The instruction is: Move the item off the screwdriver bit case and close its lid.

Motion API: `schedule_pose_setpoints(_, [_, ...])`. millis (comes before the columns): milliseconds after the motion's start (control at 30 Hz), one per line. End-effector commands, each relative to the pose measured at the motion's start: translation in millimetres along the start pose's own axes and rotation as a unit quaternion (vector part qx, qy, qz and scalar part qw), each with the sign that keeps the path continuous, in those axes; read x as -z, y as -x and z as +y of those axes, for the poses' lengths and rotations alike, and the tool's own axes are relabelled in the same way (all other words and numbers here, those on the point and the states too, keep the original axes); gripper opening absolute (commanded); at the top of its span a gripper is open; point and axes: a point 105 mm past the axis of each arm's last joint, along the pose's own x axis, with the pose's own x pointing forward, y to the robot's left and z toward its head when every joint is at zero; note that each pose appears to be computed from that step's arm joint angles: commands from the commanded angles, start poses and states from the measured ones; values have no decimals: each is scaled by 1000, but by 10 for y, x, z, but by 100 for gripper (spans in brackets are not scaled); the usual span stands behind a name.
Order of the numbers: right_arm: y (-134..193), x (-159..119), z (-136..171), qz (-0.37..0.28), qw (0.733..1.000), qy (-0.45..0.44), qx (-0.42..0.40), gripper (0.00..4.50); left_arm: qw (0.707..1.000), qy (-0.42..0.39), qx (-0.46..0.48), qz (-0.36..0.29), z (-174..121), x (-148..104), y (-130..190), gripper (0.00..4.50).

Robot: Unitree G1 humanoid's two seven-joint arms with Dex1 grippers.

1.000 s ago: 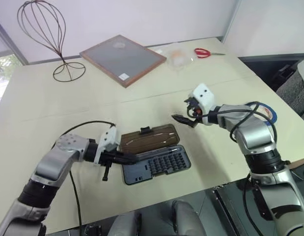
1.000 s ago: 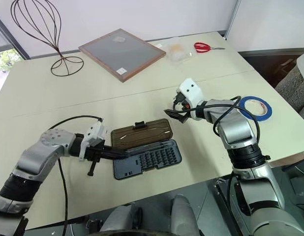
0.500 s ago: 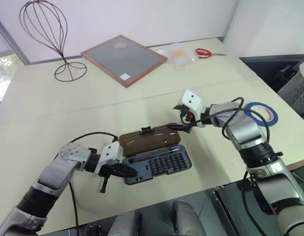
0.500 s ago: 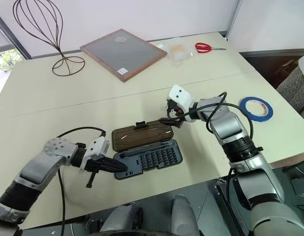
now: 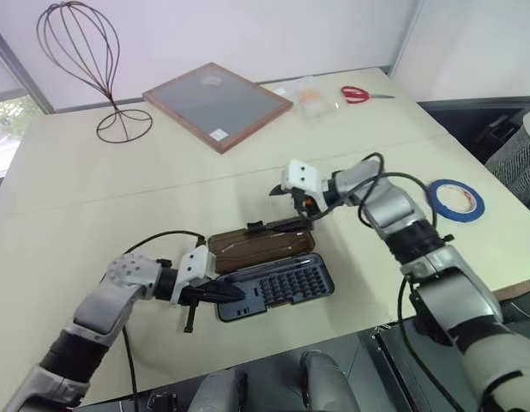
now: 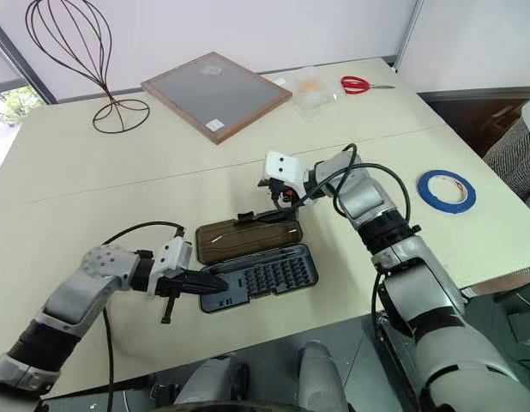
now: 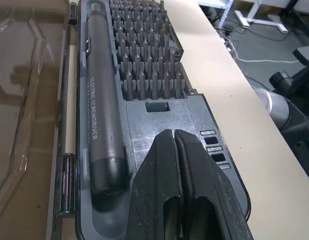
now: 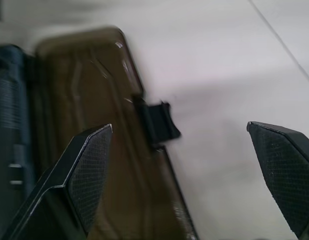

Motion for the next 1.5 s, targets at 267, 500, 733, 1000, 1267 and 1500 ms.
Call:
schedule_pose_setpoints(267, [-20,135,-211,15,999,10,38,450,998,36,-31,44,-23,230,90,6])
schedule_pose_setpoints(500, [-71,167,-231,15,999,1,41,361,998,34,-45,43,-1,220,109,0])
schedule_pose_setpoints(733, [-146,253,-109,38,999,17,-1,21,997,25,-61,44,67,209,156,0])
schedule_pose_setpoints(1000, [-239,256,27,52,996,51,-49,5,996,14,-78,38,159,161,178,0])
schedule_pose_setpoints(1267, [-295,195,24,52,995,57,-58,5,996,14,-85,37,190,159,185,0])
schedule_pose_setpoints(1500, [-339,190,-44,59,997,40,-40,92,996,14,-86,36,190,160,177,0])
